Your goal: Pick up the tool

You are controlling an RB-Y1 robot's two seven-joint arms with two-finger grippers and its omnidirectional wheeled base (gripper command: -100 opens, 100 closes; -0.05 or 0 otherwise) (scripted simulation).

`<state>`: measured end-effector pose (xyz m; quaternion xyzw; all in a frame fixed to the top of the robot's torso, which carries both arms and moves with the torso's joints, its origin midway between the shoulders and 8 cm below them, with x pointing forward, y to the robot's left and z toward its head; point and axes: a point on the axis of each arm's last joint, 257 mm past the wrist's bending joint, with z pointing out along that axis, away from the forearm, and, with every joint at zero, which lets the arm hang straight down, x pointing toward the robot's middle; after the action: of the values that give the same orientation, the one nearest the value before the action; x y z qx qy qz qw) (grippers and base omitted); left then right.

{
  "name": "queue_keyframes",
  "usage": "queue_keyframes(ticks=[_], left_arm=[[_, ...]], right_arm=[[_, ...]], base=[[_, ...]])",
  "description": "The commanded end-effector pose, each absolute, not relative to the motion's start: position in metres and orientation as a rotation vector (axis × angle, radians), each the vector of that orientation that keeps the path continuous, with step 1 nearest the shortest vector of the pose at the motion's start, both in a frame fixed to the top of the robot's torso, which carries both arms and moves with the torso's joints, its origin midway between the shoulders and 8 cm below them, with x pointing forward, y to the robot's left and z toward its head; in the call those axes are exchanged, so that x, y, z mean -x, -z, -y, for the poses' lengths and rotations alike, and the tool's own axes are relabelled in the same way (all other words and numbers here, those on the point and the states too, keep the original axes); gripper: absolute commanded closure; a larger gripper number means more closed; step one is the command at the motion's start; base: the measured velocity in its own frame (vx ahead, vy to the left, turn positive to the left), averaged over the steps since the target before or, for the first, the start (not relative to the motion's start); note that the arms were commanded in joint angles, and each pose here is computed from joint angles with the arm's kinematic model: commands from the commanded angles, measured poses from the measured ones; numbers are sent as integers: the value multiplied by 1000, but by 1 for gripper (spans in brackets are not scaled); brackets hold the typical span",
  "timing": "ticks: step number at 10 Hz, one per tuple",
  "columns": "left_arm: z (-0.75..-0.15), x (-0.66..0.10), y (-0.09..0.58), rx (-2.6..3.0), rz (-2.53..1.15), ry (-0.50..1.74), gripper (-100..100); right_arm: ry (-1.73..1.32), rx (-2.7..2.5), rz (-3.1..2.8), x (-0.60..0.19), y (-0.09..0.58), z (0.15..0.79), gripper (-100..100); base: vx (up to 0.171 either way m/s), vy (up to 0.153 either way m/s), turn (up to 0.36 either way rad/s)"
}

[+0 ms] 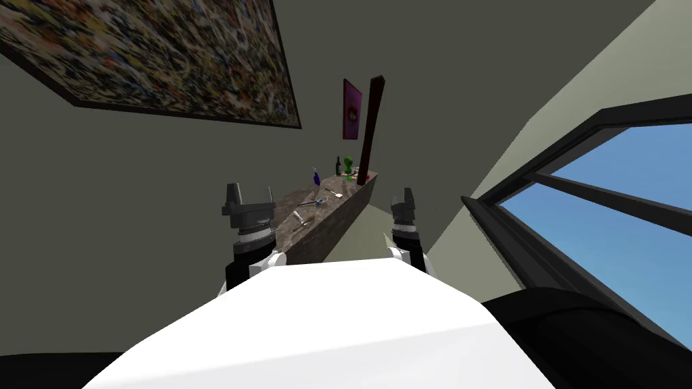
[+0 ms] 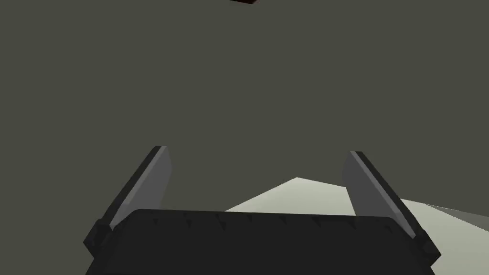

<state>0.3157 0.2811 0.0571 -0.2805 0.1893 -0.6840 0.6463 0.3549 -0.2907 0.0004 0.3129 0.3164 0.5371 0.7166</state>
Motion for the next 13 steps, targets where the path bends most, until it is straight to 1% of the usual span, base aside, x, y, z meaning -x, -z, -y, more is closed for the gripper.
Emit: queue_keyframes(ticks=[1, 5, 9, 10, 12, 13], left_arm=[[-280, -322, -47, 635, -491, 1541, -100], [-284, -341, -12, 640, -647, 1485, -100], [-292, -364, 37, 649, -842, 1409, -100], [-292, -364, 37, 641, -852, 1408, -100], [-297, -375, 64, 642, -960, 1367, -100], [-297, -375, 64, 634, -970, 1366, -100]], right_arm=[[-1189, -693, -700, -355, 0, 291, 0], [-1189, -693, -700, -355, 0, 291, 0], [-1189, -693, -700, -355, 0, 291, 0], [-1189, -693, -700, -355, 0, 291, 0], [-1189, -693, -700, -355, 0, 291, 0], [-1189, -693, -700, -355, 0, 291, 0]], base=[[33, -21, -87], [75, -52, -116], [86, -57, -189], [44, -23, -57], [36, -29, -194], [39, -16, -93]])
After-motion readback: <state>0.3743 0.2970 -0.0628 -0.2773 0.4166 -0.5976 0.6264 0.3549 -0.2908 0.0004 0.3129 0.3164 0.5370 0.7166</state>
